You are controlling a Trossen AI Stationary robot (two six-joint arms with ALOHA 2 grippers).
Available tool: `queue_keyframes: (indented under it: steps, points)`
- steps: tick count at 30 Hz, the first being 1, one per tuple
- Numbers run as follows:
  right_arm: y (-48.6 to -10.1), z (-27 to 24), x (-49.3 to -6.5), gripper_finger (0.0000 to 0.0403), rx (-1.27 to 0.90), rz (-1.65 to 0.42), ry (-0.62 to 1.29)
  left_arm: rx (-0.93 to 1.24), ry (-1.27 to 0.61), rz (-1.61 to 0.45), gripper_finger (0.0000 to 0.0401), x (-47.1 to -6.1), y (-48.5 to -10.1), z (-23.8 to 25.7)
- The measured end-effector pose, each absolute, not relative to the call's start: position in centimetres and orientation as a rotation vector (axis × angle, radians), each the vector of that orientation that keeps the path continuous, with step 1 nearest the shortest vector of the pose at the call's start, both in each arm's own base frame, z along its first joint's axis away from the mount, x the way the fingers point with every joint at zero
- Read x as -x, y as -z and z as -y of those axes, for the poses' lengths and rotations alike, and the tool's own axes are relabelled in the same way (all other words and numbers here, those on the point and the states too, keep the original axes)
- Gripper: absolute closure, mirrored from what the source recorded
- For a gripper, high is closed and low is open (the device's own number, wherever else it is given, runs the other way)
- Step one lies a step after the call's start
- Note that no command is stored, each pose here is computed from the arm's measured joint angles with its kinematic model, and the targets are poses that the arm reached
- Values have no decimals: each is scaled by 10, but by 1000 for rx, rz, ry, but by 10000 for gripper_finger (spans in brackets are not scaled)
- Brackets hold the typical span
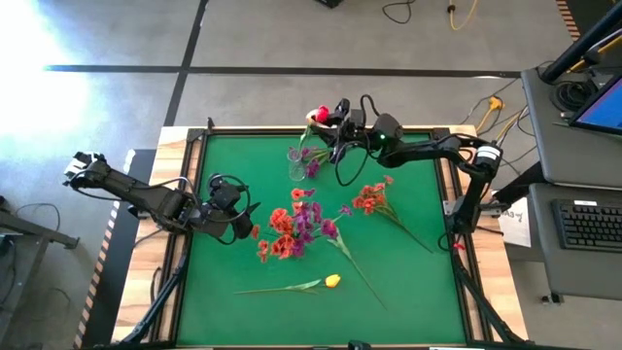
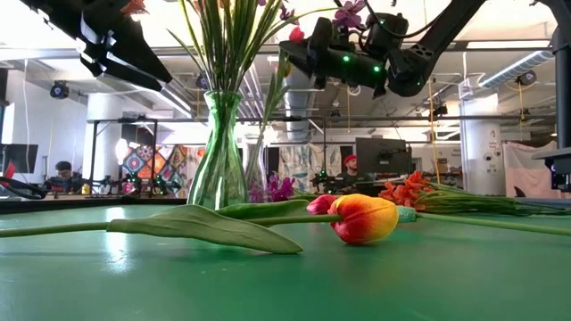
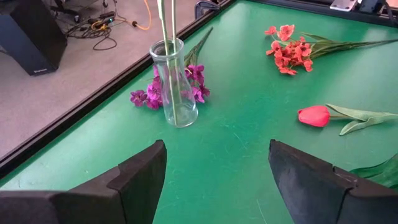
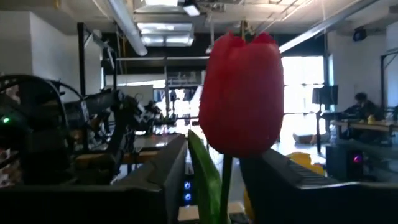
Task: Sort flowers into vase by color
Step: Put the top red tulip into the transparent vase
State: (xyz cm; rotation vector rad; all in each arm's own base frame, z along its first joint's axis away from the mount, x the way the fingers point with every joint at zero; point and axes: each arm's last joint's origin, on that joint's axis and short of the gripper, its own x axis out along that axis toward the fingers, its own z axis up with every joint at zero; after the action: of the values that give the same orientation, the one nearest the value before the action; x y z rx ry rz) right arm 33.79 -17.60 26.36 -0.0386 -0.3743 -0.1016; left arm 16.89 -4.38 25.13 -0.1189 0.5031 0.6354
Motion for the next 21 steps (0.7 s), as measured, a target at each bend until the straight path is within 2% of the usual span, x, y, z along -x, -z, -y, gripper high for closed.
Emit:
queue_keyframes:
  steps: [13, 21]
  points:
    - [-261, 174, -336, 120, 14, 157, 103, 119, -635, -503, 133, -169, -251, 44]
    - [-270, 169, -324, 71, 2, 1, 143, 119, -636, -504, 133, -169, -251, 44]
